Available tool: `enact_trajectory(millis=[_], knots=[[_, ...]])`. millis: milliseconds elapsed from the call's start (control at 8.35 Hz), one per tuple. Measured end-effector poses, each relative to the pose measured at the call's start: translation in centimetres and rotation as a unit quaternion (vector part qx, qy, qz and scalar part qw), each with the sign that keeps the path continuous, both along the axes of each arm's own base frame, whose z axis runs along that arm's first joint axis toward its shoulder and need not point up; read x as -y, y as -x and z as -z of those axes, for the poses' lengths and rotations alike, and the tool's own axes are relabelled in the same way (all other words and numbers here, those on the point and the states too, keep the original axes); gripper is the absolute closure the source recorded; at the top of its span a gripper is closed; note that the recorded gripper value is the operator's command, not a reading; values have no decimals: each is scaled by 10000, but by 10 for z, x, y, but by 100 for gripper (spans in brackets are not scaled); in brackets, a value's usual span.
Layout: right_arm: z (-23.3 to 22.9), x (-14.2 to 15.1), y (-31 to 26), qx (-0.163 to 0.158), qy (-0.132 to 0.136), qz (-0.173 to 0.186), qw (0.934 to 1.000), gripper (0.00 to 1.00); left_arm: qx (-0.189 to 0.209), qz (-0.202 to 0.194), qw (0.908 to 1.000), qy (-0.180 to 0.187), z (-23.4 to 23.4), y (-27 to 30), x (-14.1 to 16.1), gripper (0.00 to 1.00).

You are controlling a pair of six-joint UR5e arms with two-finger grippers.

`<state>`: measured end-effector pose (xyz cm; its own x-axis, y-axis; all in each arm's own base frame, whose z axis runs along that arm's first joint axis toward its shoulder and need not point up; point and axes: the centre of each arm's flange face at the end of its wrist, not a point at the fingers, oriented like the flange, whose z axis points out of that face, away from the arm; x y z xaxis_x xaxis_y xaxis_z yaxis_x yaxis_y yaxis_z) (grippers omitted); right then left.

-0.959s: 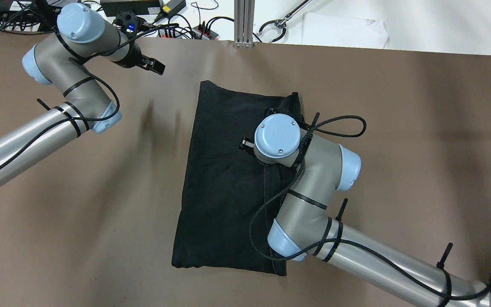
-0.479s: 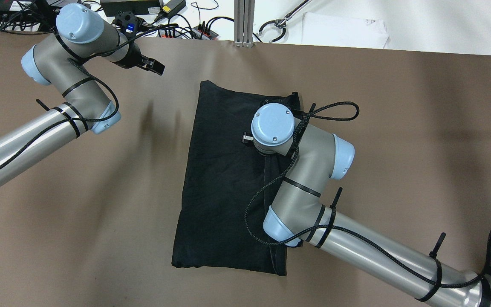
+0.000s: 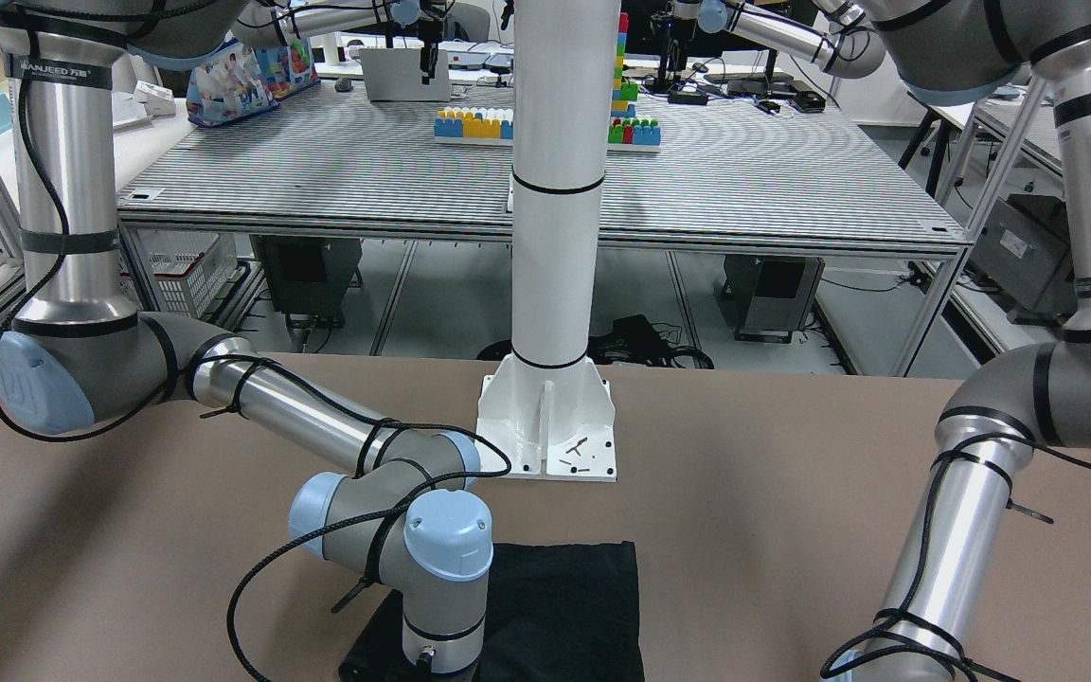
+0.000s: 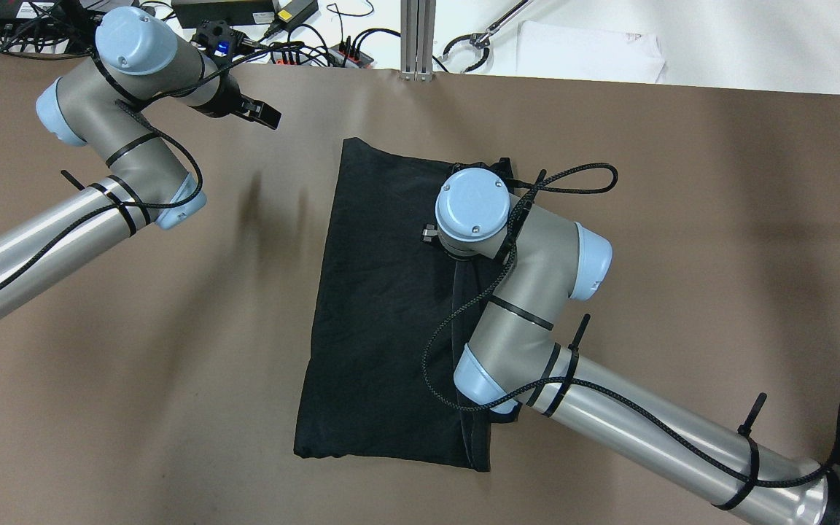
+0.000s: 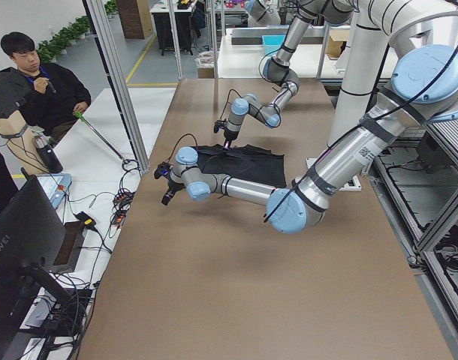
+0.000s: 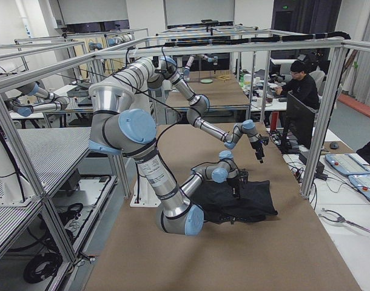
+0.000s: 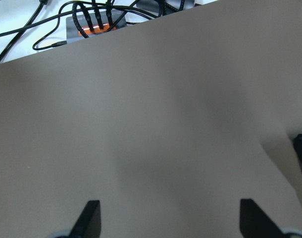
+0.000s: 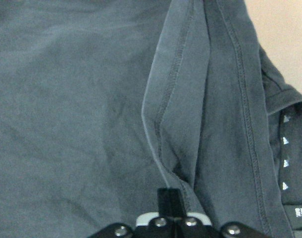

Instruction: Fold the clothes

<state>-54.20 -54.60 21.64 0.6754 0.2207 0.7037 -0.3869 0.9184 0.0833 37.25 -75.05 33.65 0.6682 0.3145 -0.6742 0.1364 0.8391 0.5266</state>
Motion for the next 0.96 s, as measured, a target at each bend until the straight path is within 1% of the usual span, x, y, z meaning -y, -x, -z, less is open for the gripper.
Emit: enact_trajectory(millis=[240, 359, 719, 839, 959], knots=[[-5, 5, -8, -7, 13, 10, 10000, 100, 4, -1, 10000, 3, -1, 0, 0, 0], [-18, 3, -15, -42, 33, 94, 9999, 100, 4, -1, 10000, 4, -1, 0, 0, 0], [-85, -21, -55, -185, -217, 472, 9985, 100, 1, 0, 10000, 2, 0, 0, 0, 0], [-101, -27, -63, -175, -295, 534, 9980, 58, 1, 0, 10000, 3, 0, 0, 0, 0], [-109, -31, -67, -161, -340, 562, 9977, 7, 2, 0, 10000, 3, -1, 0, 0, 0]])
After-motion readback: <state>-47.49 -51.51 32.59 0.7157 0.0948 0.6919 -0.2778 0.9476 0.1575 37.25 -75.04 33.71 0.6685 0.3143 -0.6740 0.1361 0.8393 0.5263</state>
